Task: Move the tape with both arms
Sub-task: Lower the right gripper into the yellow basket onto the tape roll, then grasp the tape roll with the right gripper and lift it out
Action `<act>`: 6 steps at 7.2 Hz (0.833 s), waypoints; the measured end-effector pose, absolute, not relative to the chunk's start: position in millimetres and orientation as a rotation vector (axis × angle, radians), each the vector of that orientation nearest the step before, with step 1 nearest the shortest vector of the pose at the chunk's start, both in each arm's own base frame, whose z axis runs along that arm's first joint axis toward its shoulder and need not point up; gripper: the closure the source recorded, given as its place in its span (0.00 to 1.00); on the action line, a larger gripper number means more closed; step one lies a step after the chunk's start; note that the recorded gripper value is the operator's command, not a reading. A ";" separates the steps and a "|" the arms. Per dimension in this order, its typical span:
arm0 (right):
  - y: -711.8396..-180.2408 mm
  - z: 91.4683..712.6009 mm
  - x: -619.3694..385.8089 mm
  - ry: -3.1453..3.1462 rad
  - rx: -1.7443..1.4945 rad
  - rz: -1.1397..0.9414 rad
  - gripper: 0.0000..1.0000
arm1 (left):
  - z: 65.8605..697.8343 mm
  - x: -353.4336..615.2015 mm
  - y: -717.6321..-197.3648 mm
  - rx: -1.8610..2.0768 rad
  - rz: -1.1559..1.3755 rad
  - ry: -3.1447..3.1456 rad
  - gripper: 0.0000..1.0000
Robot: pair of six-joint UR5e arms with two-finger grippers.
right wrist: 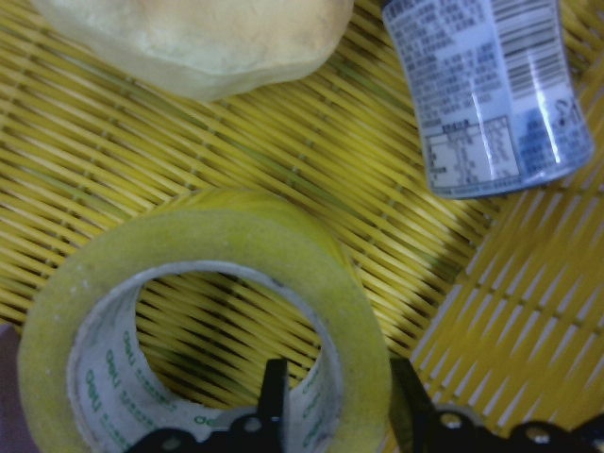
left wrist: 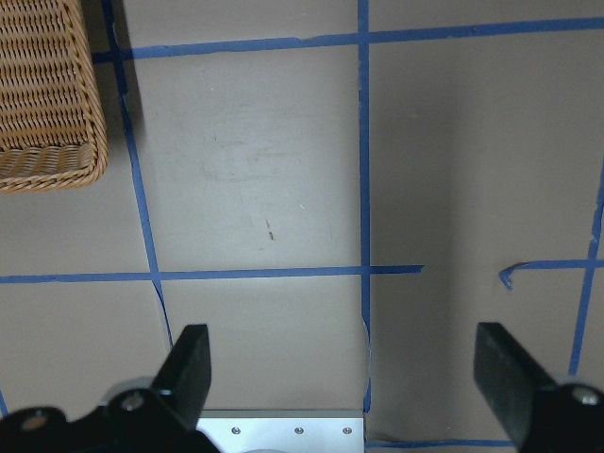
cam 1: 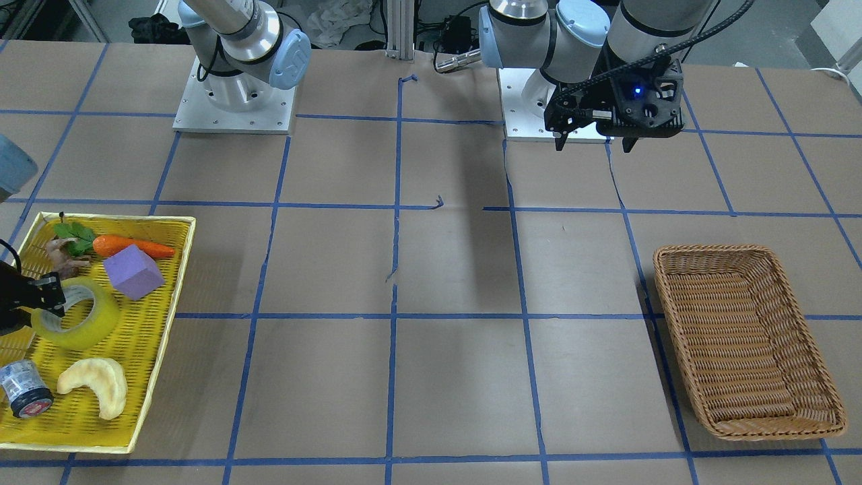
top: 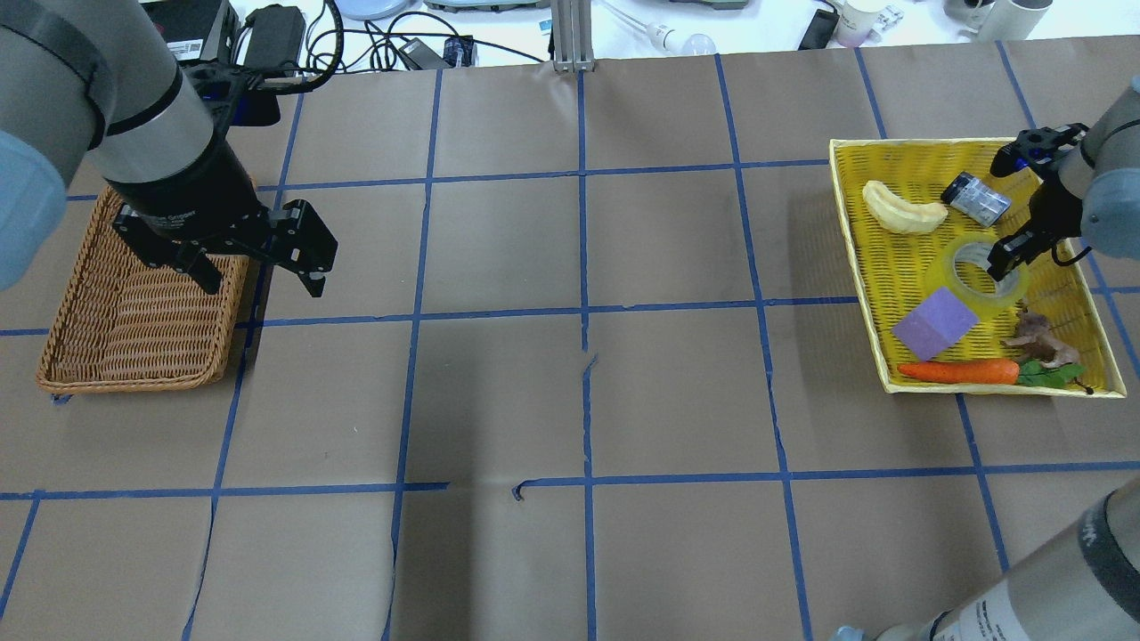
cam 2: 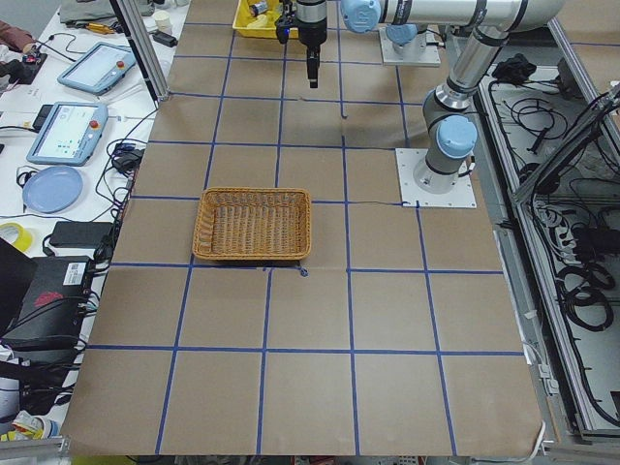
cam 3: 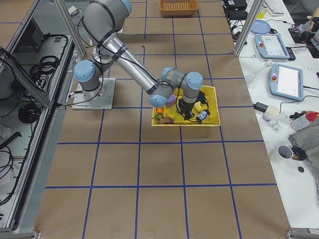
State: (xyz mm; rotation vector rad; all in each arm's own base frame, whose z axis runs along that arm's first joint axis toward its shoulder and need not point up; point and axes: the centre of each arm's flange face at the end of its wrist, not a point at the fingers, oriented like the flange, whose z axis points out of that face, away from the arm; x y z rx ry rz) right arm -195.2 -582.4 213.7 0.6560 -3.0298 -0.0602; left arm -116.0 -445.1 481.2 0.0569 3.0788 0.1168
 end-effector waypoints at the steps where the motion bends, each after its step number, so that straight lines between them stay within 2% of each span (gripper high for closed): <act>1: -584.6 219.7 -196.4 -3.026 0.625 -0.045 1.00 | 480.9 -116.0 -445.2 0.058 0.119 3.079 0.00; 4: -607.8 286.5 -186.9 -2.972 0.572 0.090 1.00 | 480.4 -116.1 -445.5 0.059 0.121 3.079 0.00; 6: -630.8 347.0 -123.7 -2.964 0.555 0.153 1.00 | 480.5 -115.4 -445.8 0.057 0.119 3.079 0.00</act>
